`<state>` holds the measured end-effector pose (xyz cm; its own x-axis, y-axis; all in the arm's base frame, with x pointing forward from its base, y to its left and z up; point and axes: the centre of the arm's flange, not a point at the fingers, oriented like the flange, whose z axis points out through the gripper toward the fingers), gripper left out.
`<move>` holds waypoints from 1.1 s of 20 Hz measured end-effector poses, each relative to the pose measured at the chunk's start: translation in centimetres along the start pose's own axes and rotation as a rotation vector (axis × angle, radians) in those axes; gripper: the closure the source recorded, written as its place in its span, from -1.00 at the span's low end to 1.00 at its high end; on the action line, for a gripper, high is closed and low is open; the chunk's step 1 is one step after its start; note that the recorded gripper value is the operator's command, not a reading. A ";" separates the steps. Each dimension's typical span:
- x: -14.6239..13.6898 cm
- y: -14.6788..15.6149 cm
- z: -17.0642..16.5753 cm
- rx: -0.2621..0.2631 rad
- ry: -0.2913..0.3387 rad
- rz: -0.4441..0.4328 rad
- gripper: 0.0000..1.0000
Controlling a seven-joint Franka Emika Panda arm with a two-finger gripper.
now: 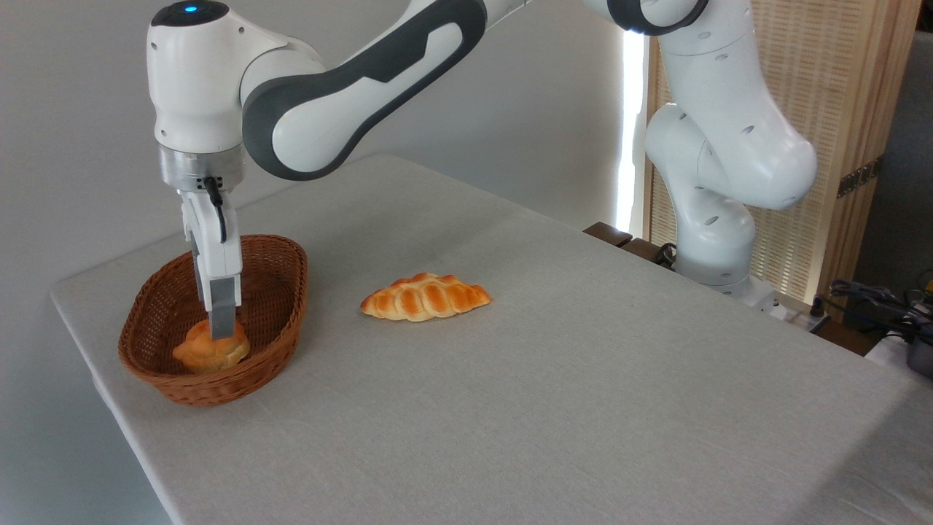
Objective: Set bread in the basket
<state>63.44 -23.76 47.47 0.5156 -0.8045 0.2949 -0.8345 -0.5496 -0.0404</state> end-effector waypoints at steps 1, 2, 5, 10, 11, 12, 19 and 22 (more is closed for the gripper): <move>-0.1 -0.3 -0.6 0.007 0.002 -0.004 -1.00; -0.5 -0.7 -1.5 0.012 -0.006 -0.012 -1.00; -3.3 -2.5 -5.3 -0.004 -0.088 -0.060 -1.00; -10.0 -6.4 -14.0 -0.022 -0.208 -0.178 -1.00; -11.5 -7.3 -15.7 -0.006 -0.206 -0.196 -1.00; -12.8 -8.0 -17.1 0.007 -0.203 -0.213 -1.00; -14.9 -6.6 -20.4 -0.014 -0.226 -0.230 -1.00; -15.3 -5.7 -19.5 -0.034 -0.242 -0.226 -1.00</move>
<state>56.50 -3.94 61.83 0.7162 -0.6955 0.0573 -0.6976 -0.7157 0.0334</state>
